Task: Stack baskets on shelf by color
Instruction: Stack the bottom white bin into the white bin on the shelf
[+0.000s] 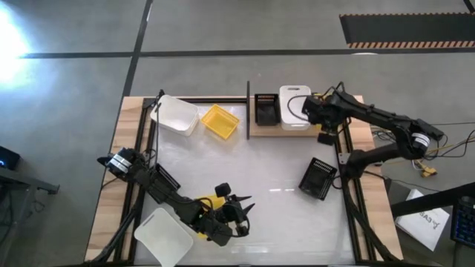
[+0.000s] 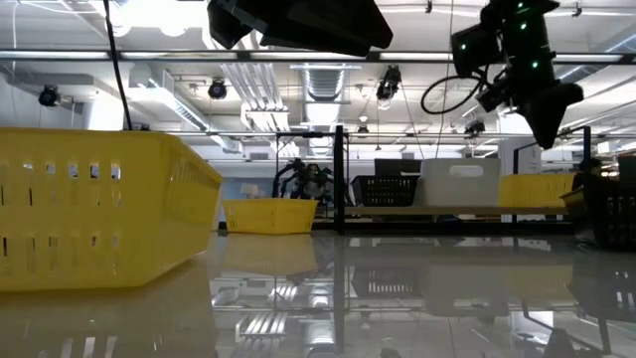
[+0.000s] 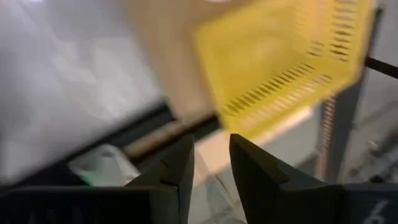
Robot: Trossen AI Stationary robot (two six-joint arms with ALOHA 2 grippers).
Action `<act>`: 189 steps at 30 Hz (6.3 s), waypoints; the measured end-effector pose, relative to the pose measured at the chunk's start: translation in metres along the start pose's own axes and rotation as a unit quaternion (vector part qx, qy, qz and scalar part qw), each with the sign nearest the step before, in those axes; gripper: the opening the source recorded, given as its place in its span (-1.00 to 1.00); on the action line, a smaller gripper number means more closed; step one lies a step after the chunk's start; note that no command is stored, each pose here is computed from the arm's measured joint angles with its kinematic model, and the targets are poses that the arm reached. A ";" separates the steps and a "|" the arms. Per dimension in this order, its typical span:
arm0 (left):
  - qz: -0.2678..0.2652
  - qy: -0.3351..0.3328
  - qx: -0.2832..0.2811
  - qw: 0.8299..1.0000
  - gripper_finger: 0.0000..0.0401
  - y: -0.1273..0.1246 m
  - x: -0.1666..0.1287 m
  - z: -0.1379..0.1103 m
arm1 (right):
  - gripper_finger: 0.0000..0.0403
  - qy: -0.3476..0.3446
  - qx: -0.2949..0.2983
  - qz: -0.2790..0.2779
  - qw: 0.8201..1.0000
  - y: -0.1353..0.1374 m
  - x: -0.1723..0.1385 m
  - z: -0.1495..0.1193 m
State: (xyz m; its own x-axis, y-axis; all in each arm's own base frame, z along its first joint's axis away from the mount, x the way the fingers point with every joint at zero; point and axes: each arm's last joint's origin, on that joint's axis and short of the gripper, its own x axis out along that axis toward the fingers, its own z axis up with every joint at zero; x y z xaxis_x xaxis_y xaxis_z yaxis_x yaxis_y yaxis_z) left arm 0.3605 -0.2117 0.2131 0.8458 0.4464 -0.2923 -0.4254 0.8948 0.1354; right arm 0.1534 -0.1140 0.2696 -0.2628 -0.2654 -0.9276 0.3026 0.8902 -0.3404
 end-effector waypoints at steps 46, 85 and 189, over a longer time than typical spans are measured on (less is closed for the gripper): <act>-0.143 0.644 -0.345 0.667 -0.87 -0.029 -0.164 0.045 | -0.96 -0.637 -0.185 0.035 0.747 0.367 0.011 -0.046; -0.107 0.599 -0.203 0.768 -0.99 -0.061 -0.182 0.017 | -0.96 -0.641 -0.177 0.047 0.745 0.365 0.007 -0.048; -0.091 0.283 0.035 0.954 -0.07 0.043 0.034 0.074 | -0.35 -0.442 -0.182 0.117 0.870 0.278 -0.005 -0.011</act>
State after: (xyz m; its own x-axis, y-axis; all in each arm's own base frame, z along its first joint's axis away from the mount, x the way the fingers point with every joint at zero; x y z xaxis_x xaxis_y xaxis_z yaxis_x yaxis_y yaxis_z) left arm 0.3949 -0.1568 0.2786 0.5862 0.2240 -0.7786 -0.2488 0.9643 0.0902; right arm 0.2287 0.1386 0.1818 0.6240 -0.0979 -0.7753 -0.1005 0.9738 -0.2039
